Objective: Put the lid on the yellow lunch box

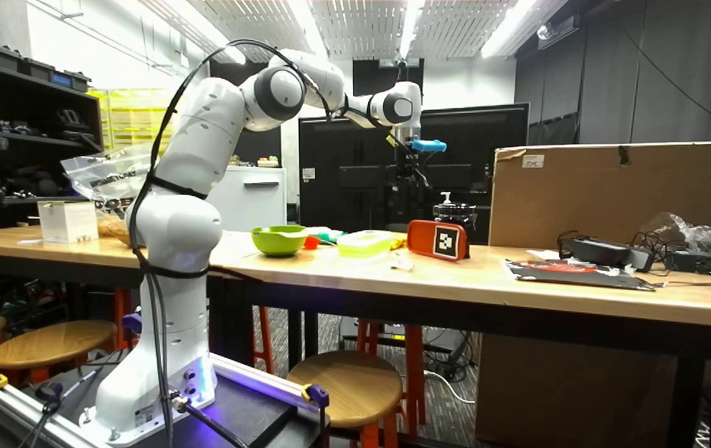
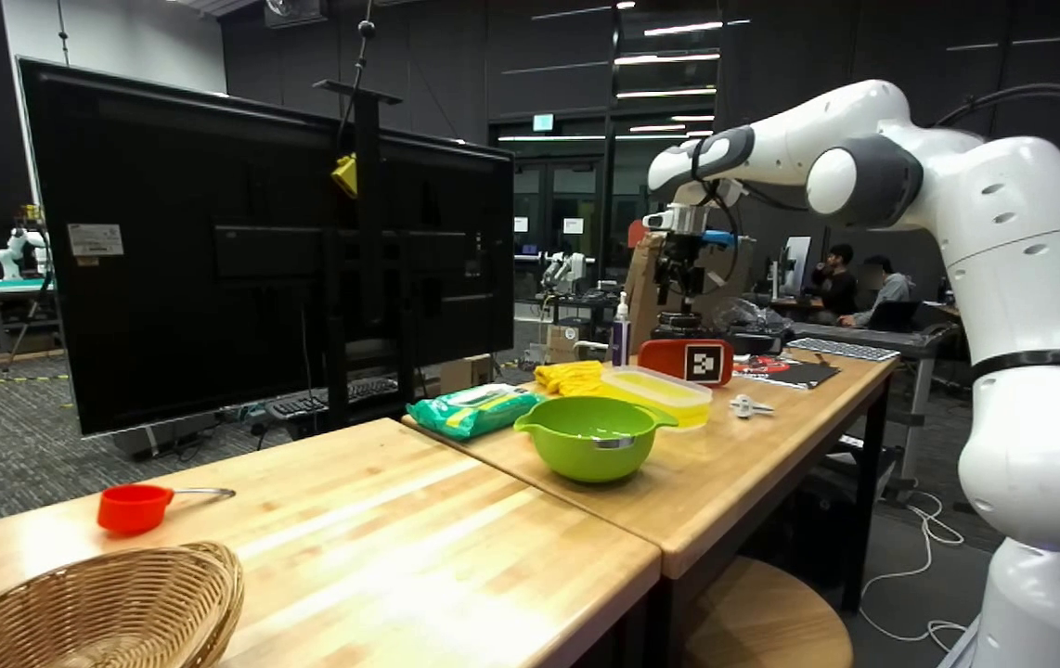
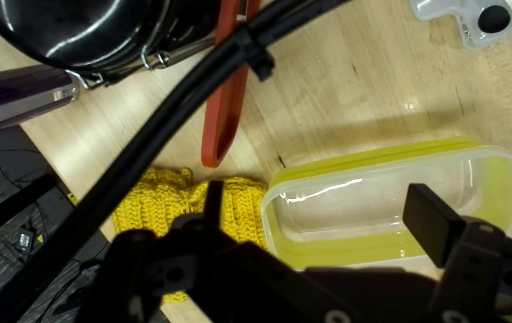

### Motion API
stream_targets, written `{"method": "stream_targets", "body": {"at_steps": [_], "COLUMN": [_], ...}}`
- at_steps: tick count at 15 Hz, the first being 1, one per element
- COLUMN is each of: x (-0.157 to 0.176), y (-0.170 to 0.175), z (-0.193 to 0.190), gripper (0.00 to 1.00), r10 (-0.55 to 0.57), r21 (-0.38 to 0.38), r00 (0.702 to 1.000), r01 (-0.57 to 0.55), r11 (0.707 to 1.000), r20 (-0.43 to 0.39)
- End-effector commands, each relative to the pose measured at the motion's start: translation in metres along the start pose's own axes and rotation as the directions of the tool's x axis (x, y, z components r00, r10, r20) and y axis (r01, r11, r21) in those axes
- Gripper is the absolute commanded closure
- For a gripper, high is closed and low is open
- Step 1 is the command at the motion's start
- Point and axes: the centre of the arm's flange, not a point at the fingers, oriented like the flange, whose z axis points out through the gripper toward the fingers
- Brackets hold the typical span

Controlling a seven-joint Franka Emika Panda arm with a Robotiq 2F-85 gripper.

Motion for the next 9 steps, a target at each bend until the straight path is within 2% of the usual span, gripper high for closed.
{"method": "stream_targets", "body": {"at_steps": [1,9], "x": [0.000,0.005], "y": [0.003,0.009], "z": [0.001,0.015], "gripper": [0.00,0.00], "r10": [-0.001,-0.013], "r21": [0.000,0.024], "r00": [1.000,1.000], "r01": [0.001,0.013], "r11": [1.000,1.000], "r20": [0.001,-0.006]}}
